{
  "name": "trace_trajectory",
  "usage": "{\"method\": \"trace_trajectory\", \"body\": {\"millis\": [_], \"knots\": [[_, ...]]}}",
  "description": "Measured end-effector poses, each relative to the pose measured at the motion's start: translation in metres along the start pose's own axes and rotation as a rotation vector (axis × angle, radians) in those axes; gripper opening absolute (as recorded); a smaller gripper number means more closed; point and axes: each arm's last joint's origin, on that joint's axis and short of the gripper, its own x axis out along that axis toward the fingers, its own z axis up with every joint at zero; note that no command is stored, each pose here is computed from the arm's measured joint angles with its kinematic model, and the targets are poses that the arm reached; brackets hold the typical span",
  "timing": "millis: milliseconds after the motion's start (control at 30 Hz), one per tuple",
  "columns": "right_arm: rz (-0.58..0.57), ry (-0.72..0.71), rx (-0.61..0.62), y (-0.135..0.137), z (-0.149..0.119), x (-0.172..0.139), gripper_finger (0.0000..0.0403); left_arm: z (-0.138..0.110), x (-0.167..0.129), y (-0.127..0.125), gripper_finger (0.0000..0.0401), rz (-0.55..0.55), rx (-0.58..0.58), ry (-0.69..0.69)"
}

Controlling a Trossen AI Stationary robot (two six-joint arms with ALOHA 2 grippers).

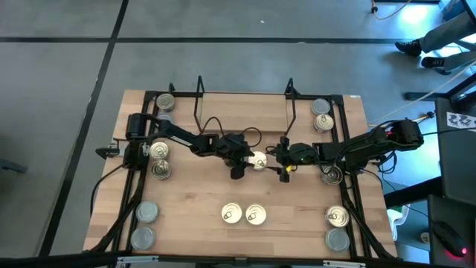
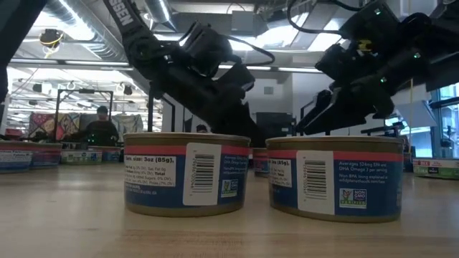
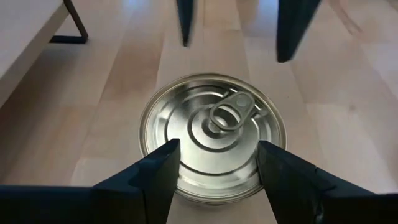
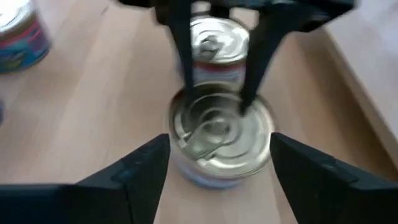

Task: Stack canned seafood by type on shelf
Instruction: Put the blue and pink tuna can on the shelf

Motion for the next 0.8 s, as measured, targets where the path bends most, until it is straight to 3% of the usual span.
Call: {"method": "trace_trajectory", "body": {"millis": [267, 467, 800], "knots": [[0.049, -0.014, -0.222, 0.003, 0.001, 0.001, 0.0271, -0.006, 0.009, 0.013, 0.0214, -0.077, -0.111, -0.043], [0.001, 0.002, -0.409, 0.013, 0.0, -0.001, 0.0271, -0.007, 0.008, 0.024, 0.0214, -0.078, -0.19, -0.043], [-0.076, 0.095, -0.539, 0.016, -0.006, -0.002, 0.0271, -0.007, 0.007, 0.026, 0.0214, -0.078, -0.173, -0.054]]}}
